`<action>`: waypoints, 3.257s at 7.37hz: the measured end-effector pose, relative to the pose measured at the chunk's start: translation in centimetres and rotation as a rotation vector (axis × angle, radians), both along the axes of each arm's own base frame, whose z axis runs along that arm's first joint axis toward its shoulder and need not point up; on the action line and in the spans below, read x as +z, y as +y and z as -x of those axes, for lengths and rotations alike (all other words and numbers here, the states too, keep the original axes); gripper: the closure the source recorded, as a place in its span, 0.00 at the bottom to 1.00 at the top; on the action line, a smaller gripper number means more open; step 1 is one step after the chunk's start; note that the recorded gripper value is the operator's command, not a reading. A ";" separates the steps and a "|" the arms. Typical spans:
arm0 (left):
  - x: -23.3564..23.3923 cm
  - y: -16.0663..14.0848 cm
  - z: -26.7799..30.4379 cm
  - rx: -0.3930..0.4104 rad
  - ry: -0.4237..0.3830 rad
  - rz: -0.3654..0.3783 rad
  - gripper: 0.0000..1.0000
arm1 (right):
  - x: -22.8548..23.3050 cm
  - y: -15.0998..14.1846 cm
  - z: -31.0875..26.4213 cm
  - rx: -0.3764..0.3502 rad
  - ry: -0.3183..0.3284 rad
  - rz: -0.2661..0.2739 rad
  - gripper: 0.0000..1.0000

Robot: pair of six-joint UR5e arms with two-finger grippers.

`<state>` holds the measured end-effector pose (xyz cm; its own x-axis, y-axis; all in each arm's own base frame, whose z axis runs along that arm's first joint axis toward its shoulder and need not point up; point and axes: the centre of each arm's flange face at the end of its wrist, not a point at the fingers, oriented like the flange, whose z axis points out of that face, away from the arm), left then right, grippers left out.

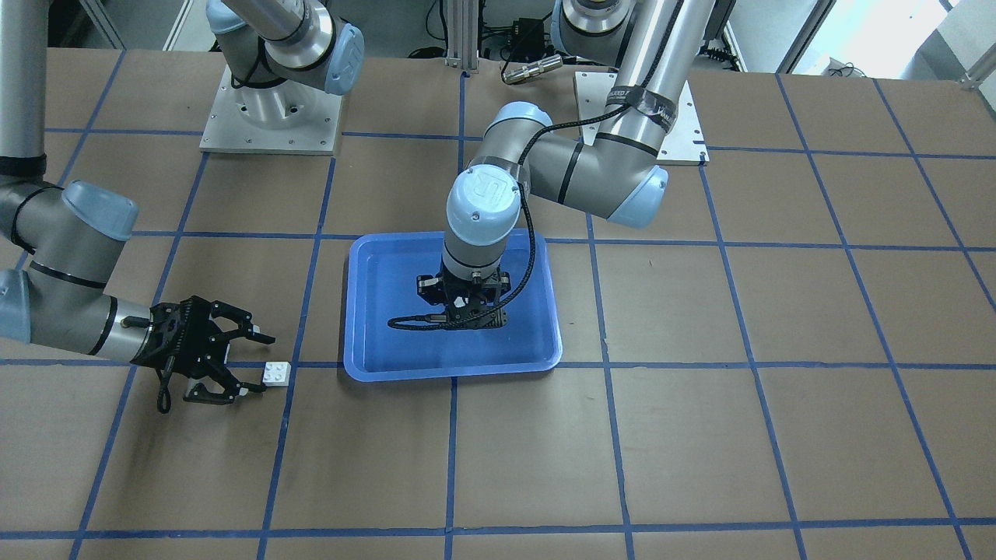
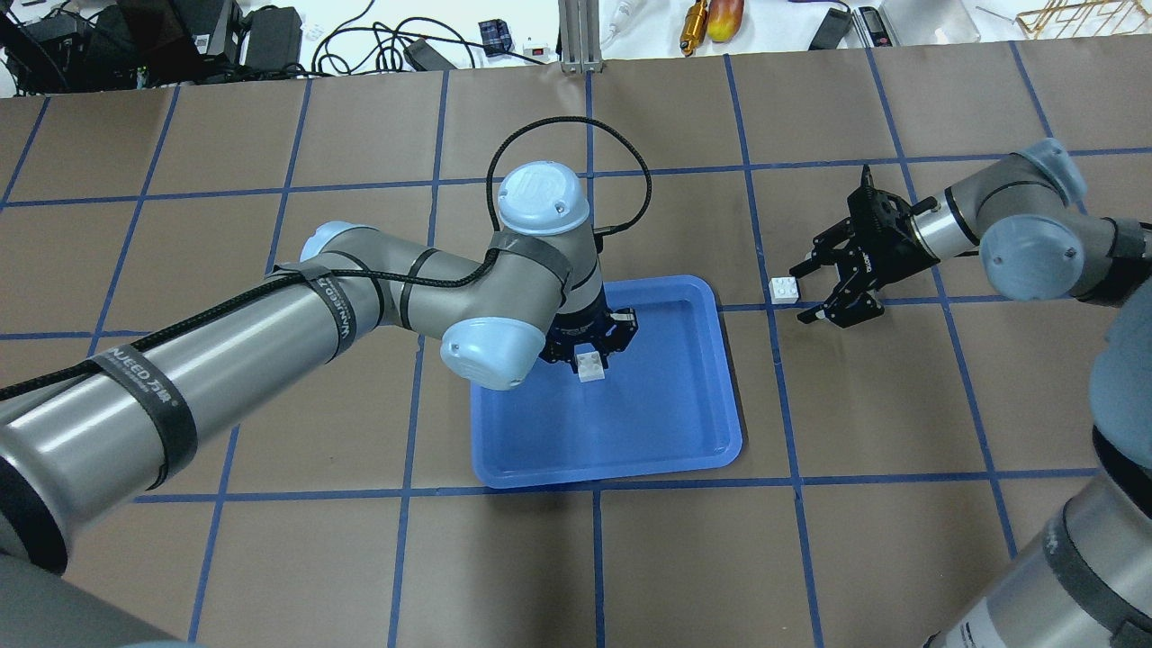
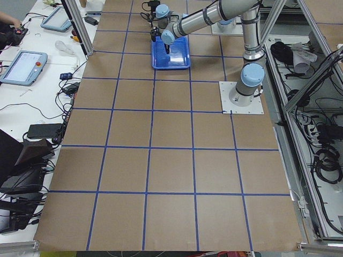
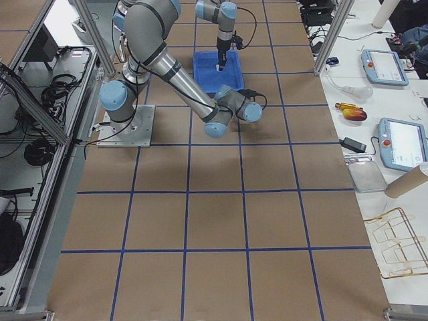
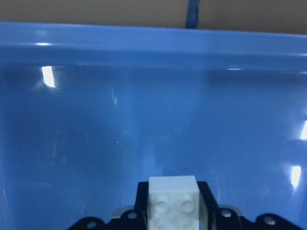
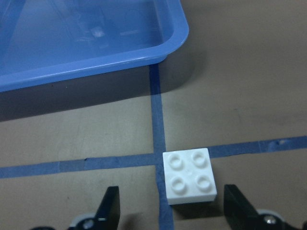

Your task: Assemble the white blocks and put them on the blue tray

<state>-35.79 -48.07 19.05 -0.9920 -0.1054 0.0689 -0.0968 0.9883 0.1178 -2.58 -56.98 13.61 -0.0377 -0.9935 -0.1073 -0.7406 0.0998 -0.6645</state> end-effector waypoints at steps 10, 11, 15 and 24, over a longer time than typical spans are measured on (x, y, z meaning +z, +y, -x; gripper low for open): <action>3.2 -0.4 -2.5 -0.010 0.051 0.065 0.05 | 3.7 0.1 -1.8 0.029 0.032 0.047 1.00; 3.7 -1.3 -5.3 -0.050 0.107 0.065 0.16 | 4.6 0.4 -2.7 0.045 0.037 0.051 1.00; 0.8 0.0 -13.1 -0.079 0.417 0.090 0.97 | 6.4 3.1 -9.9 0.152 0.066 -0.008 1.00; -1.7 2.0 -10.8 0.067 0.467 0.004 1.00 | 2.8 8.4 -22.3 0.185 0.099 -0.010 1.00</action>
<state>-24.94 -46.08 17.35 -0.8456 -0.1668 0.5071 -0.0980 0.9823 0.1598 19.73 -48.54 16.45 0.1343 -0.9834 -0.1220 -0.8088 -0.0377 -0.5869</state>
